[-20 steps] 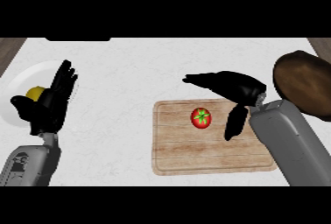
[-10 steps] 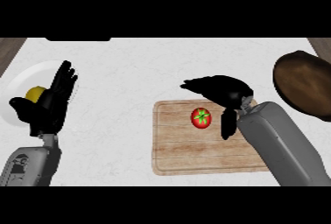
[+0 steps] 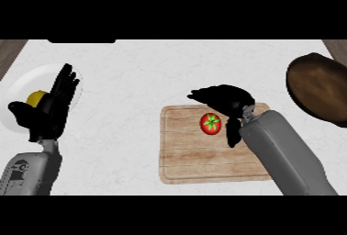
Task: Pick the tomato from the cutting board and place it in the pan
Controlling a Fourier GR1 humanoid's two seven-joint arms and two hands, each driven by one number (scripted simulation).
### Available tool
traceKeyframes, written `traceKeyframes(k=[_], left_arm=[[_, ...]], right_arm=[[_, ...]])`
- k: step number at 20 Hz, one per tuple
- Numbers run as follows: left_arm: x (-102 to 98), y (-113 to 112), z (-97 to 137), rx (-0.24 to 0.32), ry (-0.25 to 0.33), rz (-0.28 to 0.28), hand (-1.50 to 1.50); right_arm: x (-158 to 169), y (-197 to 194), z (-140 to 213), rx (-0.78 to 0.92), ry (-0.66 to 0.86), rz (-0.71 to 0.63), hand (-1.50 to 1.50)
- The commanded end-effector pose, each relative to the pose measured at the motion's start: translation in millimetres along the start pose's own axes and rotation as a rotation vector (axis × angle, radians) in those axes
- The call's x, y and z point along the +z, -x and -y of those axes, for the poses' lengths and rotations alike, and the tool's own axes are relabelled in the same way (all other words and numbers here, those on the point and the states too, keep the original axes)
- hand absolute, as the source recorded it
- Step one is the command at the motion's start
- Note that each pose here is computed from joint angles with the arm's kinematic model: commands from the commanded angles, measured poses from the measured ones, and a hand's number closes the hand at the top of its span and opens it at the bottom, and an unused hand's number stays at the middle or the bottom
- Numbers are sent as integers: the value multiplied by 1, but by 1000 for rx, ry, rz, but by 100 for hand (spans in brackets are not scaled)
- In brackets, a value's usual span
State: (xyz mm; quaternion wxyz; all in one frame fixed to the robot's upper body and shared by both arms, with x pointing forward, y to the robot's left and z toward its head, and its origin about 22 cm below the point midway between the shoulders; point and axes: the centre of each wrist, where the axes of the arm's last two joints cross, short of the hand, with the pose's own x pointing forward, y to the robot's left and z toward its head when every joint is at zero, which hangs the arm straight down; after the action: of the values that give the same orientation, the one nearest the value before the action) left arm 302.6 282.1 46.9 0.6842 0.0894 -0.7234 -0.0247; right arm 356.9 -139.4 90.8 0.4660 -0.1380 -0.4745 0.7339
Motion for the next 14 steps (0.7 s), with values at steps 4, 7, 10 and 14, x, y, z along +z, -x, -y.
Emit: traceKeyframes(k=[4, 7, 10, 14], left_arm=[[10, -12, 20, 0, -11, 7, 0], [-1, 3, 0, 16, 7, -3, 0], [16, 6, 6, -1, -27, 4, 0], [13, -1, 17, -7, -6, -2, 0]], right_arm=[[-8, 2, -3, 13, -42, -15, -150], [-30, 8, -10, 18, -73, -41, -150], [-31, 1, -42, 24, -95, -15, -150], [-26, -10, -22, 66, -88, 120, 150]])
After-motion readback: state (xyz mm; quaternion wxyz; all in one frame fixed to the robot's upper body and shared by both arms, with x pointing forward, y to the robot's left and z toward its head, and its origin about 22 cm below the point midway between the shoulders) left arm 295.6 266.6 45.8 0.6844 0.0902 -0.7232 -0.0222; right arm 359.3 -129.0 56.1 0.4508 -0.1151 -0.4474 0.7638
